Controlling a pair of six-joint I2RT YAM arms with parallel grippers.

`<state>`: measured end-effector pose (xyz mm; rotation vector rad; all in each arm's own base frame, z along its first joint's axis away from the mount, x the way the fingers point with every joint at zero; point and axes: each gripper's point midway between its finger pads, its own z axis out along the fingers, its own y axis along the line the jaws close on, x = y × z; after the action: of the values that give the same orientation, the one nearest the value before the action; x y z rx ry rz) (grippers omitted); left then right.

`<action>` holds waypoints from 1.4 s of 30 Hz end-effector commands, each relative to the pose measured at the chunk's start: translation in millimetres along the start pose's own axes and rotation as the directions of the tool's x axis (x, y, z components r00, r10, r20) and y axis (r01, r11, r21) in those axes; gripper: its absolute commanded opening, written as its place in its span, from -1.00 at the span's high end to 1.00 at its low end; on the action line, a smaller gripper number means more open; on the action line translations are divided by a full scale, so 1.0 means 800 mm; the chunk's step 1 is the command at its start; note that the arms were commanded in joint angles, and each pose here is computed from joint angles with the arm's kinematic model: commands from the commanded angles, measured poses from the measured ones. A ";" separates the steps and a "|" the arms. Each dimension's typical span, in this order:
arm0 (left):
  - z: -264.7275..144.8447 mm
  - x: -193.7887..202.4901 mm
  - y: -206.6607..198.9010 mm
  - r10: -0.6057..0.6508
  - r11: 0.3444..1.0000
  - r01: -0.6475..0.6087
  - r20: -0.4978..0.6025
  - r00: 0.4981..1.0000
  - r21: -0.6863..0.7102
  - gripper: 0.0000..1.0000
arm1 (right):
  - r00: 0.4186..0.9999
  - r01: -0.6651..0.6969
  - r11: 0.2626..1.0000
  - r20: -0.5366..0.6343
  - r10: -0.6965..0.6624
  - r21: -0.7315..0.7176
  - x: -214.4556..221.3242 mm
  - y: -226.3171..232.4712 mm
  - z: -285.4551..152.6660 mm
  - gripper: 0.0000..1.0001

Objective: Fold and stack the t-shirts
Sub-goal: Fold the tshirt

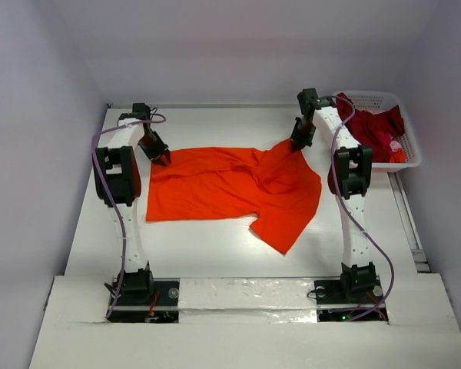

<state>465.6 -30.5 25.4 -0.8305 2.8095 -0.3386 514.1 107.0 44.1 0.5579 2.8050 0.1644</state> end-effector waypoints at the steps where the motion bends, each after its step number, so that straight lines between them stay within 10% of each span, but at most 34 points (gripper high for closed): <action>1: 0.013 -0.013 0.024 -0.009 0.998 0.010 0.013 1.000 -0.063 0.54 | 1.000 0.001 0.999 0.006 -0.001 -0.034 -0.012 0.002 -0.011 1.00; 11: 0.009 -0.012 0.025 -0.013 0.998 0.014 0.020 1.000 -0.062 0.54 | 0.991 0.077 0.992 0.117 -0.066 -0.096 -0.015 0.041 -0.083 1.00; 30: -0.005 -0.017 0.021 -0.009 0.998 0.012 0.043 0.999 -0.059 0.54 | 0.989 0.106 0.992 -0.100 -0.113 -0.072 0.077 0.072 0.003 1.00; 42: -0.010 -0.024 0.020 -0.014 0.998 0.017 0.045 0.999 -0.053 0.54 | 0.994 -0.012 0.998 -0.110 0.004 -0.066 0.038 0.033 0.013 1.00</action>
<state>468.8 -19.0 27.7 -0.8542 2.7906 -0.3028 487.7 165.1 30.1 0.4975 2.9179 0.3116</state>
